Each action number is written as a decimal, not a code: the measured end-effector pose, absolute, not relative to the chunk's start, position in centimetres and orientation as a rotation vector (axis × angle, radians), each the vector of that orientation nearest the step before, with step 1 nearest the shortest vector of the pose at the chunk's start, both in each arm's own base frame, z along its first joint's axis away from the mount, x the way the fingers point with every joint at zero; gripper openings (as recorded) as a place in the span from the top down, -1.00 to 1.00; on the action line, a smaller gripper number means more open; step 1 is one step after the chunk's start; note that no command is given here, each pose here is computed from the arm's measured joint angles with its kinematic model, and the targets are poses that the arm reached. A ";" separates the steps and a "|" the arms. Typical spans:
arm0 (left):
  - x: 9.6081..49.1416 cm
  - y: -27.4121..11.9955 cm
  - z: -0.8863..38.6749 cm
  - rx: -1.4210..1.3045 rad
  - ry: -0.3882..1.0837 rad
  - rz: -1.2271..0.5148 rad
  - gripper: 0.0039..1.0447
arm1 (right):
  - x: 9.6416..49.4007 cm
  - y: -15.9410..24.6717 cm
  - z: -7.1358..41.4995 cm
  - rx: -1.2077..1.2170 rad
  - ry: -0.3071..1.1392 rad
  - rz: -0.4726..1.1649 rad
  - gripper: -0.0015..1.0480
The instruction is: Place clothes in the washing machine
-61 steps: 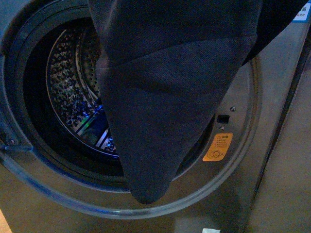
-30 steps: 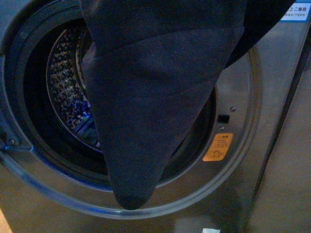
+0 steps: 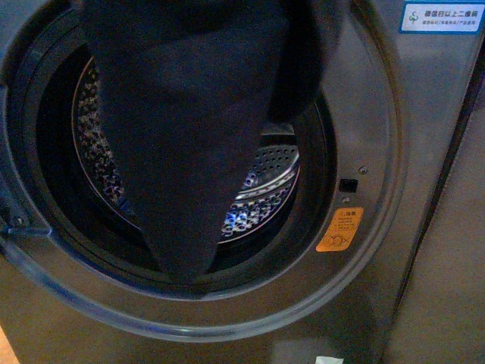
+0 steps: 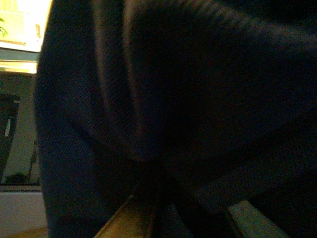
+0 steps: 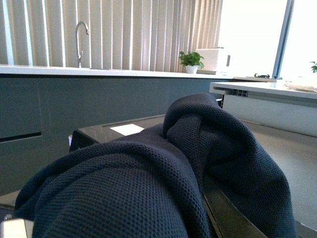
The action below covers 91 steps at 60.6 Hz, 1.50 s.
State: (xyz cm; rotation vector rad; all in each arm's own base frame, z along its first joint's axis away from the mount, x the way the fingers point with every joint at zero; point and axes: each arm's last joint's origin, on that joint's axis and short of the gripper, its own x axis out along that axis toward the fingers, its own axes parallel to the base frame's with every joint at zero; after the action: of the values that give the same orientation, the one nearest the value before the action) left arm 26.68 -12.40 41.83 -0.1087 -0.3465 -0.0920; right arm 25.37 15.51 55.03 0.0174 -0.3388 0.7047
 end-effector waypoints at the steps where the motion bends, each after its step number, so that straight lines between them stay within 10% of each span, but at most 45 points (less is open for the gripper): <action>1: 26.7 -12.3 41.8 -0.114 -0.347 -0.091 0.70 | 25.4 15.5 55.0 0.018 -0.339 0.706 0.78; 33: 25.6 -7.5 37.8 -0.230 -0.312 -0.151 0.92 | 25.2 15.5 55.1 0.013 -0.343 0.706 -0.89; 61: 25.2 -7.0 35.5 -0.316 -0.248 -0.208 0.92 | 25.3 15.9 54.2 0.030 -0.258 0.641 -0.86; 91: 28.7 -5.3 32.1 -0.312 -0.122 -0.110 0.92 | 16.4 12.4 46.6 0.209 -0.075 0.689 -0.86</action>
State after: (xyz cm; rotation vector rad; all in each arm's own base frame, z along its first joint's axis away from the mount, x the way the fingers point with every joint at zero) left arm 28.66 -5.26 32.13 -0.3122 -0.1219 -0.1100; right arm 16.38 12.44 46.60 0.2091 -0.0752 0.6887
